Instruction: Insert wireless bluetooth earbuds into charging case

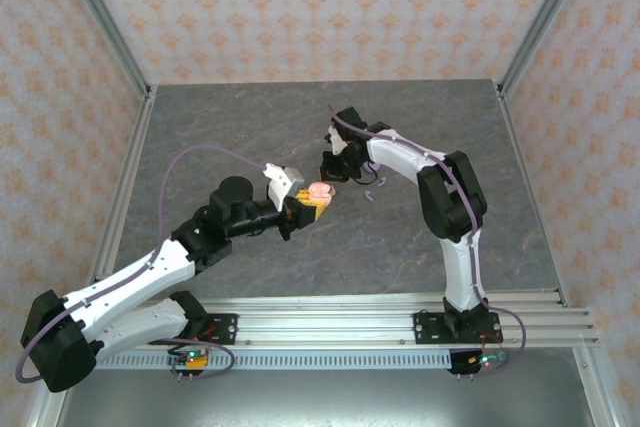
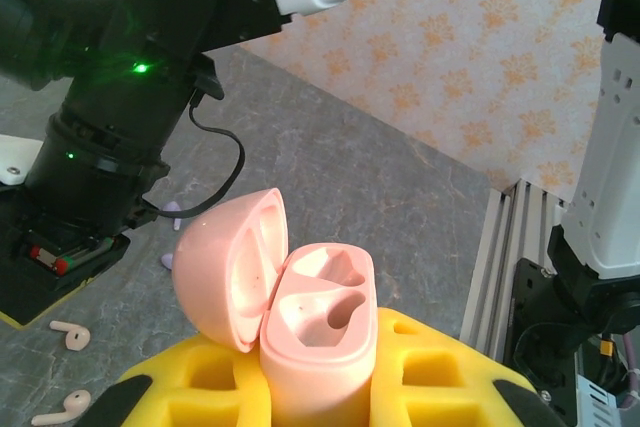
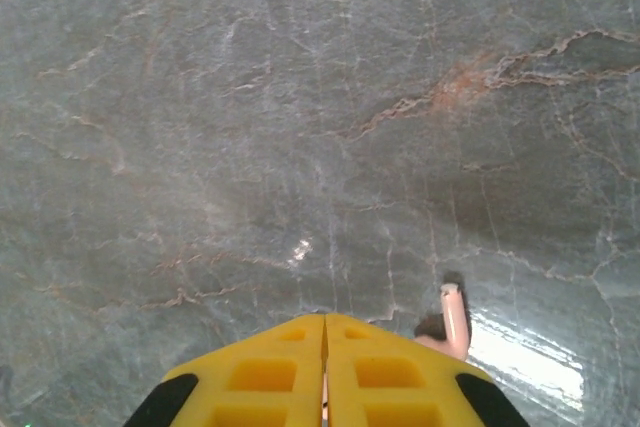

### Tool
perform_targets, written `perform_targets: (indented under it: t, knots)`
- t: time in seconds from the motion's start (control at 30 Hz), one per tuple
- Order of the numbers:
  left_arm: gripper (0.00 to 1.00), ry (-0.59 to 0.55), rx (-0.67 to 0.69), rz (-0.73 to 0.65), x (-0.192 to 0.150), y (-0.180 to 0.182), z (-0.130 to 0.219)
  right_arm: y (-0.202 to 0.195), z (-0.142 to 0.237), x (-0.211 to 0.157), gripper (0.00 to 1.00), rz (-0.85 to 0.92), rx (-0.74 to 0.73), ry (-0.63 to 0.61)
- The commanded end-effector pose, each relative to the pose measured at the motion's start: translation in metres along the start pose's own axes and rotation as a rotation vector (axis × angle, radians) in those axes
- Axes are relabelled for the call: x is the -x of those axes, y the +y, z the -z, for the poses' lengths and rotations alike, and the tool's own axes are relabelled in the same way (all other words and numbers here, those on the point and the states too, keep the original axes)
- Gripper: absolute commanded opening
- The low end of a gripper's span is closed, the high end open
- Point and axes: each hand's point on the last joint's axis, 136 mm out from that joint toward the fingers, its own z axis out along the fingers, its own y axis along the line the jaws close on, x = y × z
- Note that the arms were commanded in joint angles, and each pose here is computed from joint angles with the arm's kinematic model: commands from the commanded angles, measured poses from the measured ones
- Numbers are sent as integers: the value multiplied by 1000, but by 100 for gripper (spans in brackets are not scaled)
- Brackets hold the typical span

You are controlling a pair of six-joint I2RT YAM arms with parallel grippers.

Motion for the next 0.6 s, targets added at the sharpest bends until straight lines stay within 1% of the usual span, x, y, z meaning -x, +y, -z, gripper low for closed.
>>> perform_targets:
  t: [0.0, 0.2, 0.4, 0.57]
  knots:
    - [4, -15, 11, -13, 3, -1, 4, -5, -8, -5, 9, 18, -67, 46]
    - [4, -16, 9, -7, 3, -1, 4, -18, -18, -4, 8, 23, -144, 80]
    - [4, -17, 8, -7, 2, -1, 4, -24, -27, -9, 8, 31, -159, 119]
    - [4, -19, 7, -4, 3, -1, 4, -40, -25, -8, 7, 13, -251, 109]
